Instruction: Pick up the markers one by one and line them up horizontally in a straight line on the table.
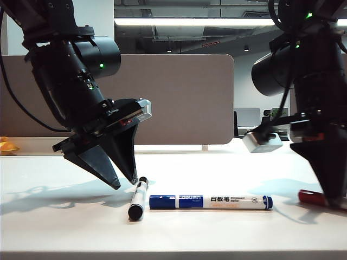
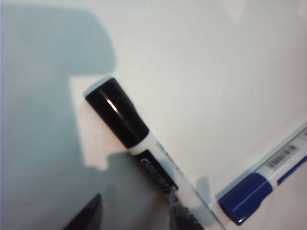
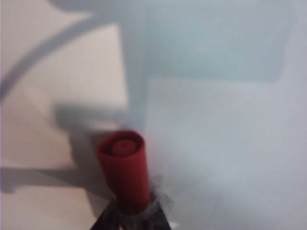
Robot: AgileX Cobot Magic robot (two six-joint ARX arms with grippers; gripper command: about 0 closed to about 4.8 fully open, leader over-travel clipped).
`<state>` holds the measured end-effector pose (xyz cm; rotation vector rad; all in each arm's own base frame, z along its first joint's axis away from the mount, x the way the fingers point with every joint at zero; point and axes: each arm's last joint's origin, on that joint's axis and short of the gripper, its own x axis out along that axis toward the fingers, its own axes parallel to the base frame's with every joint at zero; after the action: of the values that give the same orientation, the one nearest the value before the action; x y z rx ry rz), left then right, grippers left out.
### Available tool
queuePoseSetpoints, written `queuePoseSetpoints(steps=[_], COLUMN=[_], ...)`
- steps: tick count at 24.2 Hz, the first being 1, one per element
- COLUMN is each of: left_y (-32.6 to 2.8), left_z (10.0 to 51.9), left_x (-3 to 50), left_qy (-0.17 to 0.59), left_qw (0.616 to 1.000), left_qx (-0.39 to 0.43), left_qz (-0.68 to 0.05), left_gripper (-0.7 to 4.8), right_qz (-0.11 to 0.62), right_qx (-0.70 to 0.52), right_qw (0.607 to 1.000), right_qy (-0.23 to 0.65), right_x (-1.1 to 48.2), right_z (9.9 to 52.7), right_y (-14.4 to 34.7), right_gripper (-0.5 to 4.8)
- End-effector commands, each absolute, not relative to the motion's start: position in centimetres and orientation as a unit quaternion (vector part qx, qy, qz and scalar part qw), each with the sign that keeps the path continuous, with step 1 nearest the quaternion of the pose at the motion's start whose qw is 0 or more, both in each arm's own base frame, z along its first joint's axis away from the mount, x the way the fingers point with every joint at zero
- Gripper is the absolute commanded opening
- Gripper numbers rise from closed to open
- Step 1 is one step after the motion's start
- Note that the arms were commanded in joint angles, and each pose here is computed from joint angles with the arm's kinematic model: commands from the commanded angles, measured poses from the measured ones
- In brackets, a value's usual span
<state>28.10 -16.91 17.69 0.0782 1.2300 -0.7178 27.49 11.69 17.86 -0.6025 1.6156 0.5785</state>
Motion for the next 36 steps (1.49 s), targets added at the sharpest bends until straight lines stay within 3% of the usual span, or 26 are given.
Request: queuePoseSetpoints(steps=[1, 14, 25, 26, 30, 34, 36], left_y=[-16.7, -16.5, -16.8, -16.8, -16.8, -16.8, -16.9], left_z=[17.8, 18.0, 20.6, 20.6, 20.8, 21.4, 21.8], left_x=[28.1, 27.8, 28.3, 28.3, 28.2, 28.3, 28.3], left_qy=[0.56, 0.538, 0.483, 0.481, 0.476, 0.461, 0.455], left_qw=[0.76, 0.743, 0.76, 0.761, 0.761, 0.769, 0.772], left_qx=[0.071, 0.13, 0.153, 0.154, 0.159, 0.159, 0.16], left_qz=[-0.323, -0.376, -0.407, -0.408, -0.411, -0.413, -0.414], left_gripper=[1.8, 1.79, 1.72, 1.63, 0.46, 0.41, 0.04], right_qz=[0.259, 0.344, 0.412, 0.413, 0.453, 0.474, 0.476], right_qx=[-0.277, -0.348, -0.402, -0.402, -0.405, -0.434, -0.441], right_qw=[0.589, 0.547, 0.525, 0.529, 0.529, 0.52, 0.526], right_qy=[0.714, 0.679, 0.627, 0.623, 0.593, 0.562, 0.55], right_x=[27.1, 27.0, 27.4, 27.4, 27.4, 27.4, 27.5], right_z=[17.3, 17.4, 17.3, 17.3, 17.3, 17.3, 17.3], right_y=[11.5, 11.6, 11.8, 11.9, 12.6, 13.5, 13.8], right_gripper=[0.53, 0.53, 0.53, 0.53, 0.53, 0.53, 0.53])
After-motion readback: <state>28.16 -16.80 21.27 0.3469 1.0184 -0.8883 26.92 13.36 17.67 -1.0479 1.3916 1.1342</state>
